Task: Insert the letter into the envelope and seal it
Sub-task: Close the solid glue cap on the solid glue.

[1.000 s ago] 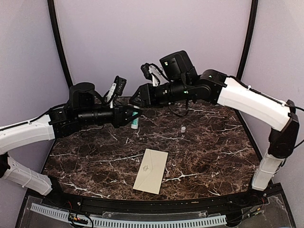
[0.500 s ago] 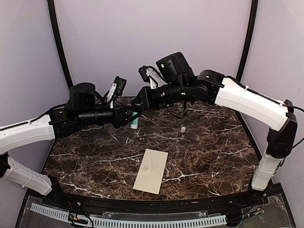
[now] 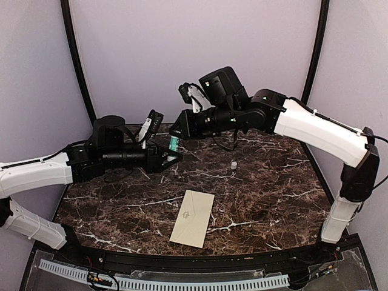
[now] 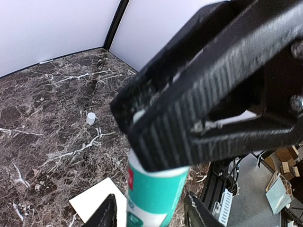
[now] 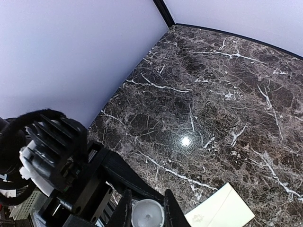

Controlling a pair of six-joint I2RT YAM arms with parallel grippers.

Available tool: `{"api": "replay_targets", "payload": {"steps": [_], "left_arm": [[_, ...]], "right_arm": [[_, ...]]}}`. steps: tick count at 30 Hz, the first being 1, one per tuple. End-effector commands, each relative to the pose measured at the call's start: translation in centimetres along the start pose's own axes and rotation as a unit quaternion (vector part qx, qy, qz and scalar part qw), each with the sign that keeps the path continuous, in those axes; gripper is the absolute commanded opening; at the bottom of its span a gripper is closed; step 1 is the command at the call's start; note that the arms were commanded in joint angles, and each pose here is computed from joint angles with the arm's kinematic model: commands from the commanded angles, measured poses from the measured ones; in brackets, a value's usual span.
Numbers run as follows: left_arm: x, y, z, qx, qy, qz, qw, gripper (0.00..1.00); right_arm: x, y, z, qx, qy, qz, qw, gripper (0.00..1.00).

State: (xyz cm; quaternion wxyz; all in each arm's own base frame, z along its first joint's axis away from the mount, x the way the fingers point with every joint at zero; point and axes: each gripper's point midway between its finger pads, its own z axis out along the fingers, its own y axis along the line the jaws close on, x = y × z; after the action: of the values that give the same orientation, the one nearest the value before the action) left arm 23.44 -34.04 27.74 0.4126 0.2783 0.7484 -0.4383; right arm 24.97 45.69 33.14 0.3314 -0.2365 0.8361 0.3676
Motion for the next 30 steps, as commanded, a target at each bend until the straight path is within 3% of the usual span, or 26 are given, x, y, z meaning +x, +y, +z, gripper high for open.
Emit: {"api": "replay_targets", "payload": {"steps": [1,6,16,21,24,28,30], "left_arm": [[0.7,-0.6,-0.8,0.012,0.004,-0.008,1.000,0.44],[0.4,-0.7,-0.8,0.013,-0.003,-0.007,1.000,0.35],[-0.5,-0.8,-0.4,0.015,-0.016,0.000,1.000,0.33],[-0.8,-0.8,-0.2,0.015,-0.018,0.003,1.000,0.18],[-0.7,-0.7,-0.1,0.013,-0.016,0.000,1.000,0.12],[-1.0,-0.6,-0.3,0.009,-0.018,-0.007,1.000,0.07],[-1.1,-0.5,-0.3,0.006,-0.015,-0.009,1.000,0.06]], "right_arm": [[-2.2,1.2,-1.4,-0.016,-0.040,-0.003,0.999,0.15],[-2.0,1.3,-1.2,-0.018,-0.037,-0.002,0.999,0.15],[-1.7,1.1,-1.0,-0.017,-0.031,-0.003,0.999,0.13],[-1.4,0.9,-0.8,-0.015,-0.027,-0.003,1.000,0.14],[-1.4,0.8,-0.9,-0.019,-0.024,0.000,1.000,0.21],[-1.6,0.4,-1.5,-0.028,-0.035,0.009,0.999,0.49],[-1.9,0.0,-2.3,-0.034,-0.047,0.009,0.998,0.57]]}}
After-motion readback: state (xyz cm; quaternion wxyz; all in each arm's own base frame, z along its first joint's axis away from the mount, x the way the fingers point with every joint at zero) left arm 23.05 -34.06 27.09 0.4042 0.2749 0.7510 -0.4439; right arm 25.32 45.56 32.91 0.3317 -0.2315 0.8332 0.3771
